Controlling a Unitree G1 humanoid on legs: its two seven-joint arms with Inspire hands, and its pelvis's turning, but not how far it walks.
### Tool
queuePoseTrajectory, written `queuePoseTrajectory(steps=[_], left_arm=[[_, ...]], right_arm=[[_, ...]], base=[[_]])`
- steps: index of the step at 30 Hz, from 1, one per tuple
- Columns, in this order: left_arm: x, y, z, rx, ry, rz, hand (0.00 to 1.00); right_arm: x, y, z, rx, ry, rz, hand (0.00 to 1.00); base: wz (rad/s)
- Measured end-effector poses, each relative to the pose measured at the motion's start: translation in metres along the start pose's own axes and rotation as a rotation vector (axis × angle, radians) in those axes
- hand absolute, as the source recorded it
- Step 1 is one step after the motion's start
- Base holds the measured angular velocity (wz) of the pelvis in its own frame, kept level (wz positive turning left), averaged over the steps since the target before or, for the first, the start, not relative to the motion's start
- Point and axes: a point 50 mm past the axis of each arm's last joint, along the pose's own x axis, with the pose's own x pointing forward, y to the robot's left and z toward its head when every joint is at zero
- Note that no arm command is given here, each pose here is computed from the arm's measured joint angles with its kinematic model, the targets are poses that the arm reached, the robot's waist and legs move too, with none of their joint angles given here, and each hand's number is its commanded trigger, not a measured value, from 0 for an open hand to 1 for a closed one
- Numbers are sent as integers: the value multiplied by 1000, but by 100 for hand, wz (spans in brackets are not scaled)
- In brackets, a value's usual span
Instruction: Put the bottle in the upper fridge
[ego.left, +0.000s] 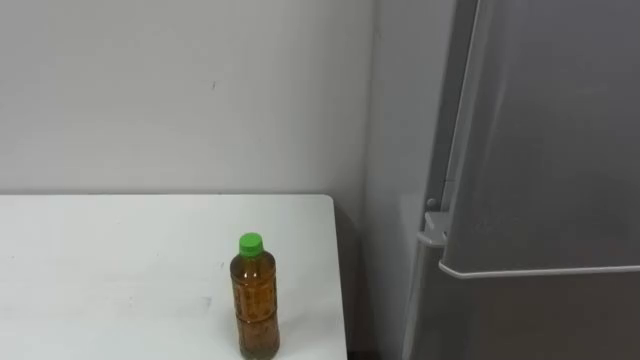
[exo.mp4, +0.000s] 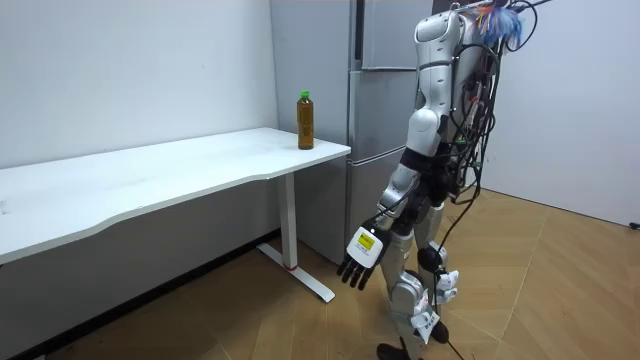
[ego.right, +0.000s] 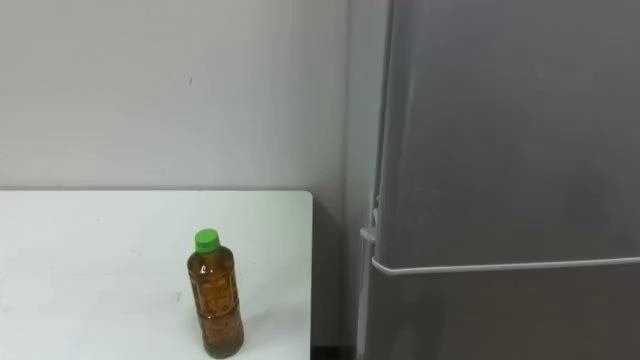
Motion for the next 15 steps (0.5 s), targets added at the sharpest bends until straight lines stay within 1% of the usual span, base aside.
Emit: queuePoseTrajectory(steps=[15], left_arm=[[1,0,3,-3,-9,1,0]], right_arm=[[0,0,1,-7,-1,0,0]], base=[[0]])
